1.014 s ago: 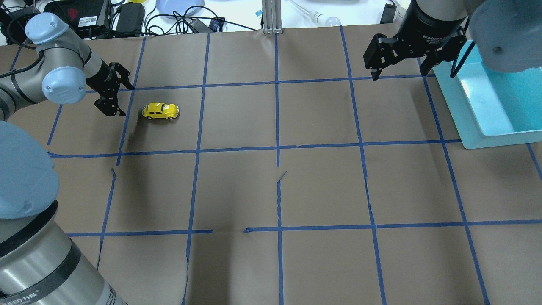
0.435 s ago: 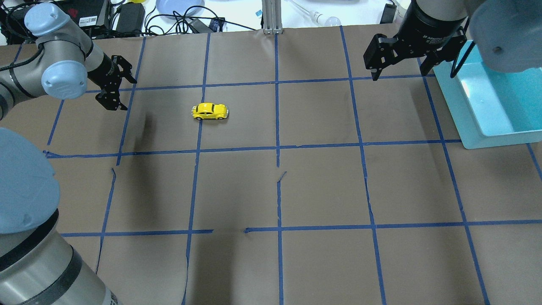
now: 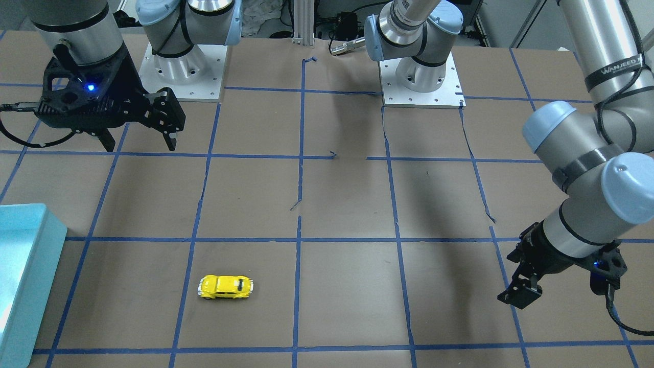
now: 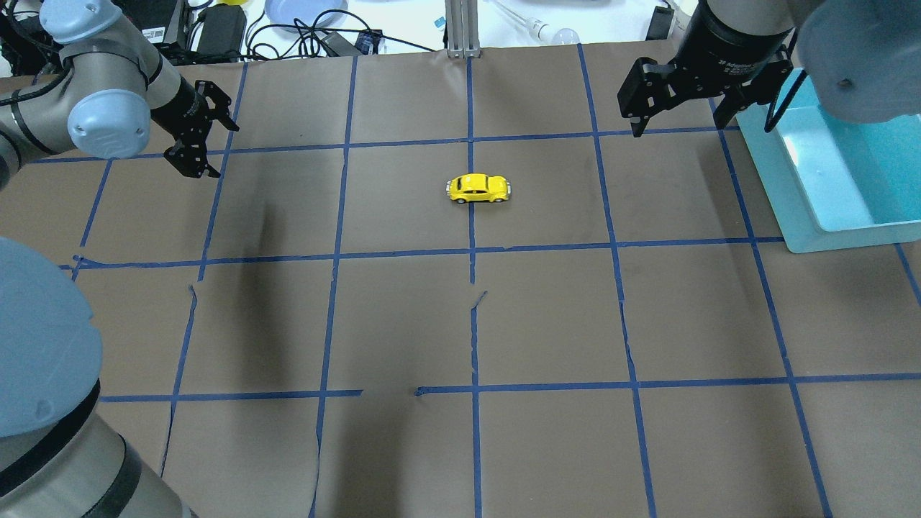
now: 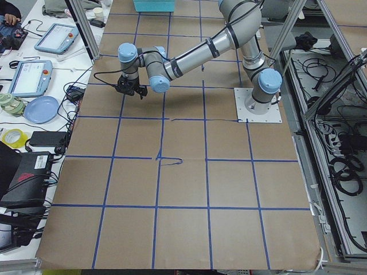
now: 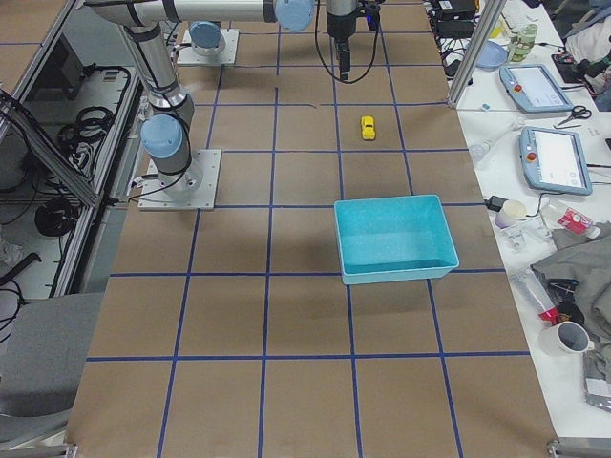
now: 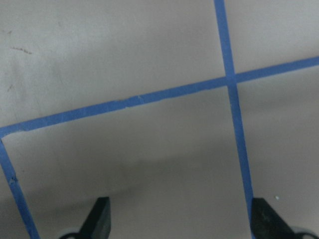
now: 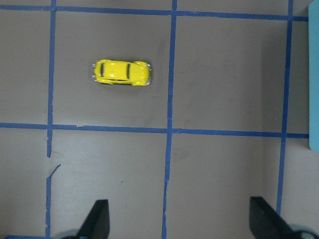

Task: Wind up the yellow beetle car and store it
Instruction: 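Release the car with the left gripper, letting it roll toward the tray, then lower the right gripper onto the yellow car and grasp it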

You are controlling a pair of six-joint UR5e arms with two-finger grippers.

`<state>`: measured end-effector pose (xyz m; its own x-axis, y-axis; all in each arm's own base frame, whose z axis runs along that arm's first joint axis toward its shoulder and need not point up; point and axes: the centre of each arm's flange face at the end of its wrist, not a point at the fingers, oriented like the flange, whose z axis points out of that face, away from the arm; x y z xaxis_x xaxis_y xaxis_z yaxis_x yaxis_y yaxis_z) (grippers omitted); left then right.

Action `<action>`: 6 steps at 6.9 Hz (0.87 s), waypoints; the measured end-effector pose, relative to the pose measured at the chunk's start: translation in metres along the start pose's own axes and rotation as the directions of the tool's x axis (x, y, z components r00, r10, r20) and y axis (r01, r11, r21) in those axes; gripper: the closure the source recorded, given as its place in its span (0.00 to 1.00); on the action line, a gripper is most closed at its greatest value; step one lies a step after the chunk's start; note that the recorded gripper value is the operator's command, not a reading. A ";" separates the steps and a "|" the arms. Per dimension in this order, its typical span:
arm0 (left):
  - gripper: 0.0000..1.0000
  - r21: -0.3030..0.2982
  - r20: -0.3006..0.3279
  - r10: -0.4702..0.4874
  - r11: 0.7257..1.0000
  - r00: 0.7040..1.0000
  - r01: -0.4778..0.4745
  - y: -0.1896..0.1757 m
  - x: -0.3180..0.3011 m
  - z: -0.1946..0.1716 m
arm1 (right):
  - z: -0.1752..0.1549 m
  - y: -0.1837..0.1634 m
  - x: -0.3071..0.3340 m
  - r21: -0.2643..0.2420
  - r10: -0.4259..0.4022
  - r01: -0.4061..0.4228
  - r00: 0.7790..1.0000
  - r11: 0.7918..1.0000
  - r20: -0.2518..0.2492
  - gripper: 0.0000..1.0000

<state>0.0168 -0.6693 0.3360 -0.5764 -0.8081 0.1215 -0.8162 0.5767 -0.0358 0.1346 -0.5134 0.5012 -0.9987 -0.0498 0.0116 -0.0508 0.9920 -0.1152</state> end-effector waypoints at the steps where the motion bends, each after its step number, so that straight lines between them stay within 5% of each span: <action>1: 0.00 0.028 0.031 0.210 0.977 0.977 -0.211 0.014 -0.002 -0.036 | -0.001 0.000 0.000 0.001 0.000 0.000 1.000 1.000 0.000 0.00; 3: 0.00 0.023 0.134 0.547 0.832 0.826 -0.555 0.052 -0.007 -0.111 | -0.005 0.001 0.001 0.011 -0.017 0.017 1.000 1.000 0.000 0.00; 4: 0.00 0.014 0.145 0.621 0.777 0.770 -0.629 0.072 -0.008 -0.135 | -0.008 0.000 0.000 0.023 -0.064 0.064 0.998 0.998 0.020 0.00; 6: 0.00 0.023 0.146 0.664 0.739 0.734 -0.673 0.089 -0.010 -0.154 | 0.008 -0.012 0.005 0.016 -0.225 0.225 0.970 0.974 0.088 0.00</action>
<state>-0.0439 -0.5915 0.4848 -0.9705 -0.2276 -0.0792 -0.2162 0.9675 -0.1311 0.1298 -0.5260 0.4946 -0.9581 -0.2821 -0.0499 -0.2742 0.9535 -0.1253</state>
